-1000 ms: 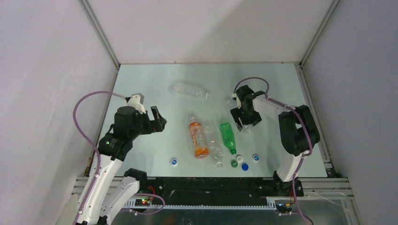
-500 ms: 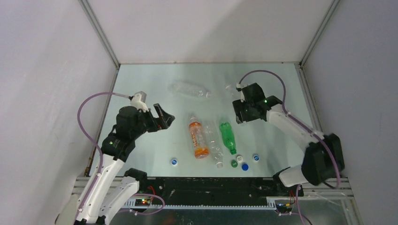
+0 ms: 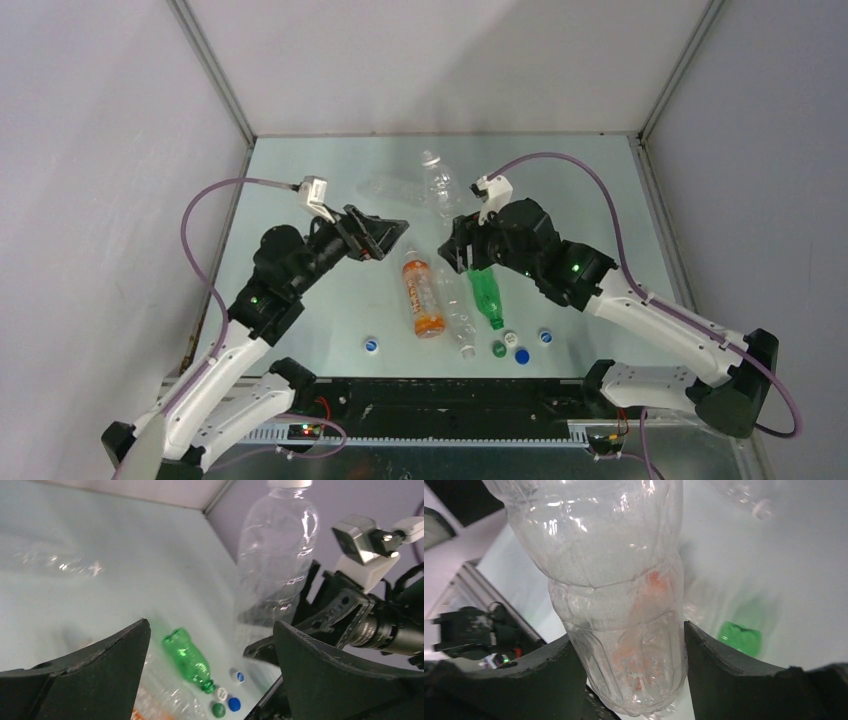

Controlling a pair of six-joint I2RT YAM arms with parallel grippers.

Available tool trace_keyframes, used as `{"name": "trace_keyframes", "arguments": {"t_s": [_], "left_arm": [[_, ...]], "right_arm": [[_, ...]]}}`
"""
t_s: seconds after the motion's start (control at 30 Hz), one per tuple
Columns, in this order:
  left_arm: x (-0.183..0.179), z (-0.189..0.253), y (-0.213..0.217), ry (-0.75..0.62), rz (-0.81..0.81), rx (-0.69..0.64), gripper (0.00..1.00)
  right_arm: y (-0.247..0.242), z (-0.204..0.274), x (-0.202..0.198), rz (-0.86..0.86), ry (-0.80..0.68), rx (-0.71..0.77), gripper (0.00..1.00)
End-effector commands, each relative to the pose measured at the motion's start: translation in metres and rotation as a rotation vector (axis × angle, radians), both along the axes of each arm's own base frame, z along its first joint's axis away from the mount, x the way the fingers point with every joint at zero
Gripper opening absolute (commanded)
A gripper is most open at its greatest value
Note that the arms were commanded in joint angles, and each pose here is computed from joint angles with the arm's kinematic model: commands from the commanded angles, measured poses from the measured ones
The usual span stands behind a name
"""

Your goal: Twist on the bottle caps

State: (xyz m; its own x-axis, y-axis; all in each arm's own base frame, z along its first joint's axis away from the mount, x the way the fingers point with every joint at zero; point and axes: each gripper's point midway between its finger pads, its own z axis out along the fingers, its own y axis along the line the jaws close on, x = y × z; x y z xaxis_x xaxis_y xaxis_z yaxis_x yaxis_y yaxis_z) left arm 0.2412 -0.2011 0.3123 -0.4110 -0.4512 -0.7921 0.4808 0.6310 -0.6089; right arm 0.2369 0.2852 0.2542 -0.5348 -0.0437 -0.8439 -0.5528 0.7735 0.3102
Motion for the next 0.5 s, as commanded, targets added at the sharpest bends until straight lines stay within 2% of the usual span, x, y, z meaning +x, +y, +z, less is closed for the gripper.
{"name": "trace_keyframes", "arguments": {"t_s": [0.0,0.13,0.47], "left_arm": [[-0.004,0.054,-0.020,-0.184,-0.049,-0.126,0.98],[-0.015,0.066,-0.034,-0.260,-0.107,-0.153,0.98],[-0.013,0.063,-0.050,-0.253,-0.146,-0.155,0.98]], "right_arm": [[0.034,0.053,-0.010,0.057,-0.084,0.214,0.42],[0.051,0.065,-0.022,0.116,-0.090,0.301,0.43],[0.080,0.082,-0.046,0.268,-0.119,0.395,0.43]]}}
